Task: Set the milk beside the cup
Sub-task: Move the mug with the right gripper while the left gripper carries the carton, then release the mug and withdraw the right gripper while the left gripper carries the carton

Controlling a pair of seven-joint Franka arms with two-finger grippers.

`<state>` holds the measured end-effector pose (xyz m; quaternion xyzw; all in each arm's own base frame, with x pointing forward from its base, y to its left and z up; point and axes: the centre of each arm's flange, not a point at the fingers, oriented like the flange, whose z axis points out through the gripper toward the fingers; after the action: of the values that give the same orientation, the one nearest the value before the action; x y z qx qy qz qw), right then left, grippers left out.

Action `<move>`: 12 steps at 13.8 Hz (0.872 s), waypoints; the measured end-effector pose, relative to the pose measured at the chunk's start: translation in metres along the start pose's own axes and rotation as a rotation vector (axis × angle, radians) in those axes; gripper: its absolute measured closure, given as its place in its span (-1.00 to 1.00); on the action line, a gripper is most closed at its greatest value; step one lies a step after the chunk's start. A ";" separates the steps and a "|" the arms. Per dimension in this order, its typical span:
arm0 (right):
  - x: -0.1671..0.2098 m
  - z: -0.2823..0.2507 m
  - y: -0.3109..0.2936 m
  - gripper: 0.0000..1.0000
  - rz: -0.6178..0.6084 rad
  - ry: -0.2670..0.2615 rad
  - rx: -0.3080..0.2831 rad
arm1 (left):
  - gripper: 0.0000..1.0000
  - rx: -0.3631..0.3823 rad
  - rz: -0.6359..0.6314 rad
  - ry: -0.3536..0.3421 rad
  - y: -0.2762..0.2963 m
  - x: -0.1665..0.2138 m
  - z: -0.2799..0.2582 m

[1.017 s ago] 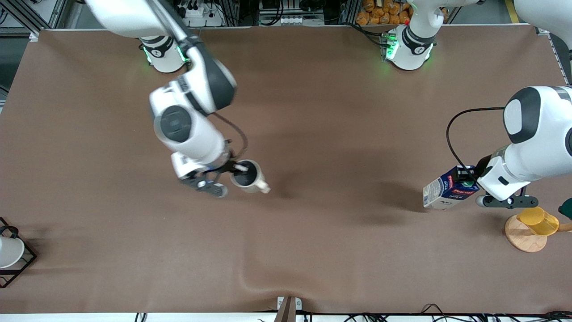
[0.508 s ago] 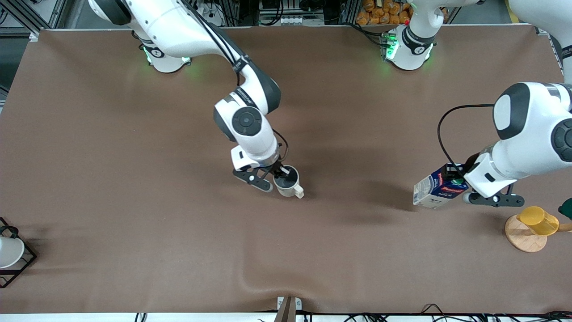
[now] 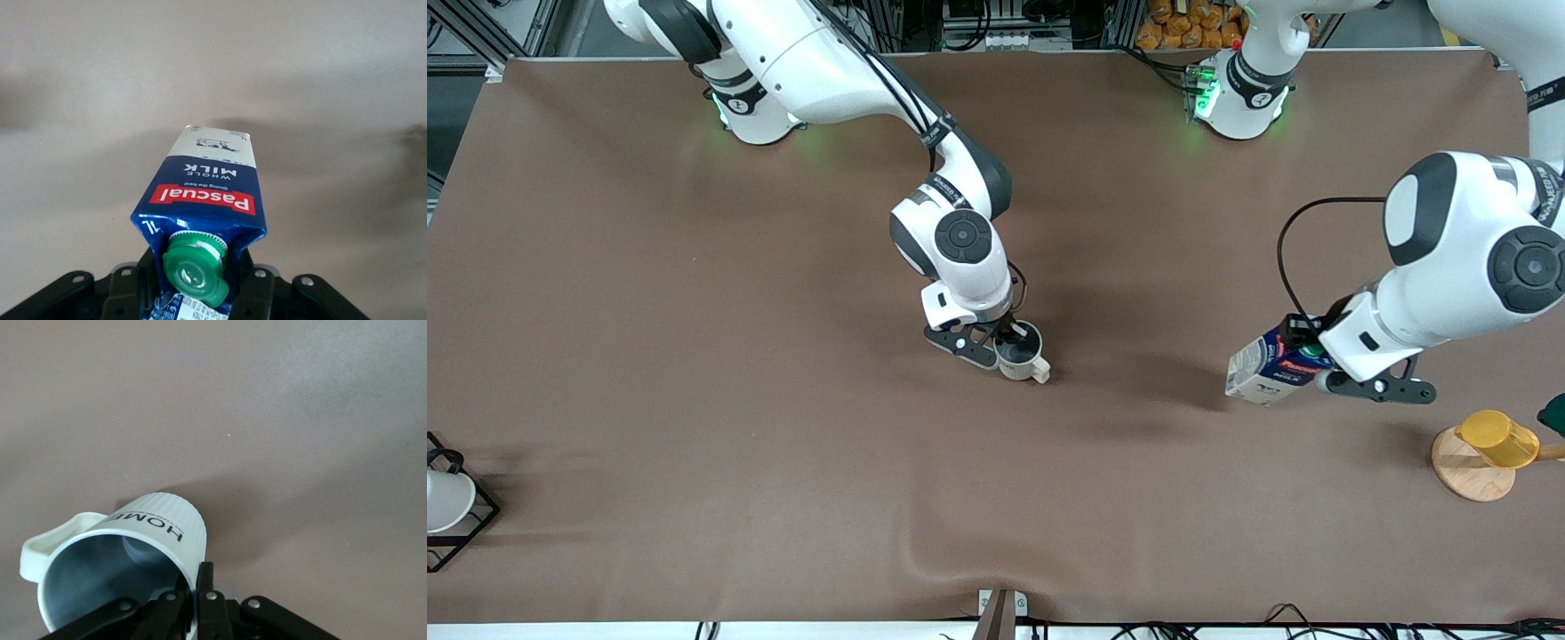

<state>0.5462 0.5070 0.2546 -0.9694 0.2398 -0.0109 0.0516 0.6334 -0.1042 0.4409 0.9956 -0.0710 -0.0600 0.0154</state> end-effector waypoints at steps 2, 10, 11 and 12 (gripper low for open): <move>0.006 -0.003 0.000 0.52 0.007 0.009 0.002 | 0.08 -0.007 0.022 -0.006 0.027 -0.003 -0.002; 0.097 -0.091 0.037 -1.00 0.016 -0.125 -0.157 | 0.08 -0.007 0.128 -0.041 0.153 -0.025 0.010; 0.119 -0.119 0.050 -1.00 0.002 -0.175 -0.130 | 0.08 -0.003 0.142 -0.049 0.172 -0.030 0.016; 0.136 -0.144 0.065 -1.00 -0.026 -0.207 -0.111 | 0.08 0.001 0.141 -0.057 0.187 -0.033 0.021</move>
<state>0.6303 0.3730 0.3907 -0.9697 0.2210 0.1017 0.0220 0.5720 -0.2847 0.4316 0.9860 -0.1413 -0.0872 0.0172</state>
